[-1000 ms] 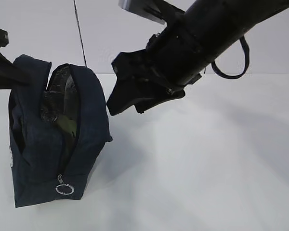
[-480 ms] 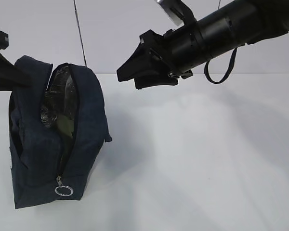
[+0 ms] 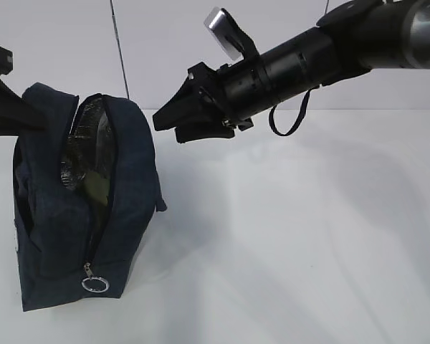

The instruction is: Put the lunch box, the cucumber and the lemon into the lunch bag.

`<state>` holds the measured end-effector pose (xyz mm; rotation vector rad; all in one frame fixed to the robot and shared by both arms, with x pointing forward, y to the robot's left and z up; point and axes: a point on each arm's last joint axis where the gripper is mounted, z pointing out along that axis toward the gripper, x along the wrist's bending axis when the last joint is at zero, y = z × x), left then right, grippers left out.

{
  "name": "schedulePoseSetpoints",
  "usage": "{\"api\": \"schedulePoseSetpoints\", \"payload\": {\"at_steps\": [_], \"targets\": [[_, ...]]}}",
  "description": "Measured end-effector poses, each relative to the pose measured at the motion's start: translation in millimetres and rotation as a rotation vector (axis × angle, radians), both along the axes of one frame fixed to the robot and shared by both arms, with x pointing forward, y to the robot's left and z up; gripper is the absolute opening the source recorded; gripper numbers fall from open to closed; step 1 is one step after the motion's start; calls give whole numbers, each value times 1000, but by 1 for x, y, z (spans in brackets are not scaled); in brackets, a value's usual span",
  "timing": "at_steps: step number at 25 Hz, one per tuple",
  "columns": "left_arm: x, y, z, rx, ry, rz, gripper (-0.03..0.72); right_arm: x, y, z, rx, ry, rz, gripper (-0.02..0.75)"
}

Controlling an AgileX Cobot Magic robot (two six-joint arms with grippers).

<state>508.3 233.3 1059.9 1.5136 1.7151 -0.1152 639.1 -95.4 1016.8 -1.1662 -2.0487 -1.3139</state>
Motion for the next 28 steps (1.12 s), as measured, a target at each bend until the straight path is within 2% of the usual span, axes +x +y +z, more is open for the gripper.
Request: {"api": "schedulePoseSetpoints", "payload": {"at_steps": [5, 14, 16, 22, 24, 28], "targets": [[0, 0, 0, 1, 0, -2, 21, 10, 7, -11, 64, 22, 22, 454], [0, 0, 0, 1, 0, -3, 21, 6, 28, -20, 74, 5, 79, 445], [0, 0, 0, 0, 1, -4, 21, 7, 32, -25, 72, 11, 84, 398], [0, 0, 0, 0, 3, -6, 21, 9, 37, -23, 79, -6, 81, 162], [-1, 0, 0, -1, 5, -9, 21, 9, 37, -22, 82, -8, 85, 130], [-2, -1, 0, -1, 11, -21, 21, 7, 38, -18, 96, -6, 116, 113]]}}
